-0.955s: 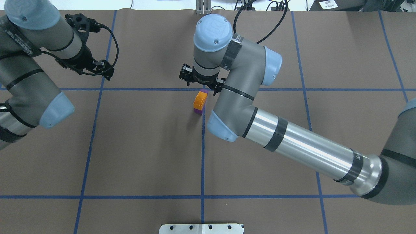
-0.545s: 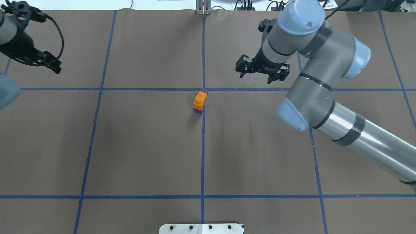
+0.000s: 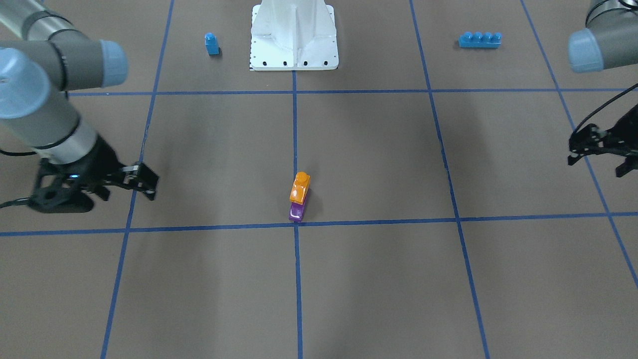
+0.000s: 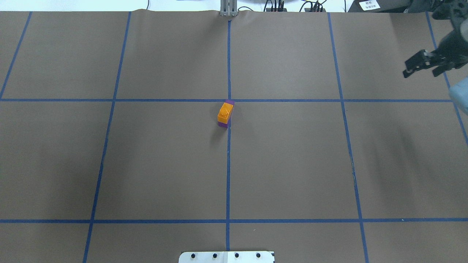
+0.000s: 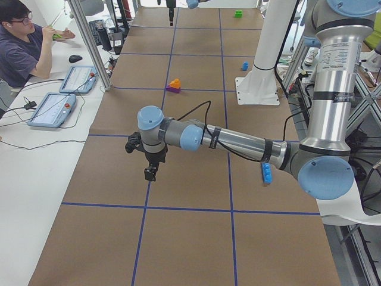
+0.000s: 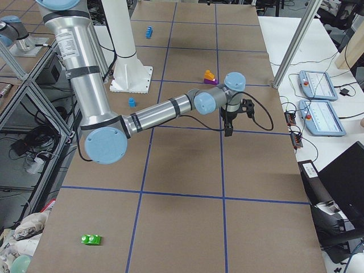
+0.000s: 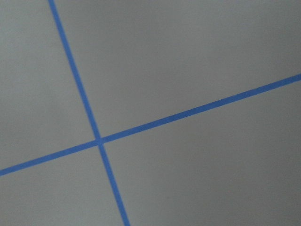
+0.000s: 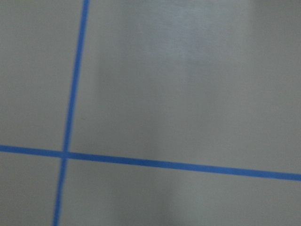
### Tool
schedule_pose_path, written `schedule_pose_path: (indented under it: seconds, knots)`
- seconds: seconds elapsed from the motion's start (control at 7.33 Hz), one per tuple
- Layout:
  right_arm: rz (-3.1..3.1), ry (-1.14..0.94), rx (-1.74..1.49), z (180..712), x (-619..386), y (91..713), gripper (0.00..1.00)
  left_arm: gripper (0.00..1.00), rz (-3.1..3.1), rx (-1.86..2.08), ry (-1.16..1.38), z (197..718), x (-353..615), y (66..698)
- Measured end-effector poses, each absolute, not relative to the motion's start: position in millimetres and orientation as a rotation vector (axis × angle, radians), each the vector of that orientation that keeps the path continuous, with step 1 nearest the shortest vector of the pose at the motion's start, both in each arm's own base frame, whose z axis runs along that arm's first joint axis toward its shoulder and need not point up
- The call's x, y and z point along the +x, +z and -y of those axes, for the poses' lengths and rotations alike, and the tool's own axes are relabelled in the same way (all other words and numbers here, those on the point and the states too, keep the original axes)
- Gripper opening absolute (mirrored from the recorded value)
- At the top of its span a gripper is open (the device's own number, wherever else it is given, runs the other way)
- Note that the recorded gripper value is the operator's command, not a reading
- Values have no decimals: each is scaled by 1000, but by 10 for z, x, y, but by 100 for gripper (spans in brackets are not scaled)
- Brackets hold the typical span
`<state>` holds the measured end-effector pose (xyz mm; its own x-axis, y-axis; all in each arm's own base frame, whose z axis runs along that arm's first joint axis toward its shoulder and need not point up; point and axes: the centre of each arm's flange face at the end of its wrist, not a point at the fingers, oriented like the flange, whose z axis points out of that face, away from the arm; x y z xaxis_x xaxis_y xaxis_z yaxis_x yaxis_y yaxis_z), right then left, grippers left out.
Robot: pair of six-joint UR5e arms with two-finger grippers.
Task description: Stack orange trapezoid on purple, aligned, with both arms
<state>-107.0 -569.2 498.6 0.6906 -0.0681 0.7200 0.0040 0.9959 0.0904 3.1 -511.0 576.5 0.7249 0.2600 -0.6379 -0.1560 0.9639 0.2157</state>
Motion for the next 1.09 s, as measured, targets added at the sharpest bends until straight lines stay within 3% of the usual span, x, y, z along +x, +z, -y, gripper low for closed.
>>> schedule_pose_path:
  seconds: [0.41, 1.09]
  knots:
    - [800, 11, 40, 5231, -327, 5768, 100, 100, -717, 104, 174, 4732, -315, 6363]
    - [902, 109, 8, 4823, 403, 6251, 100, 100, -722, 98, 150, 4688, -424, 6417]
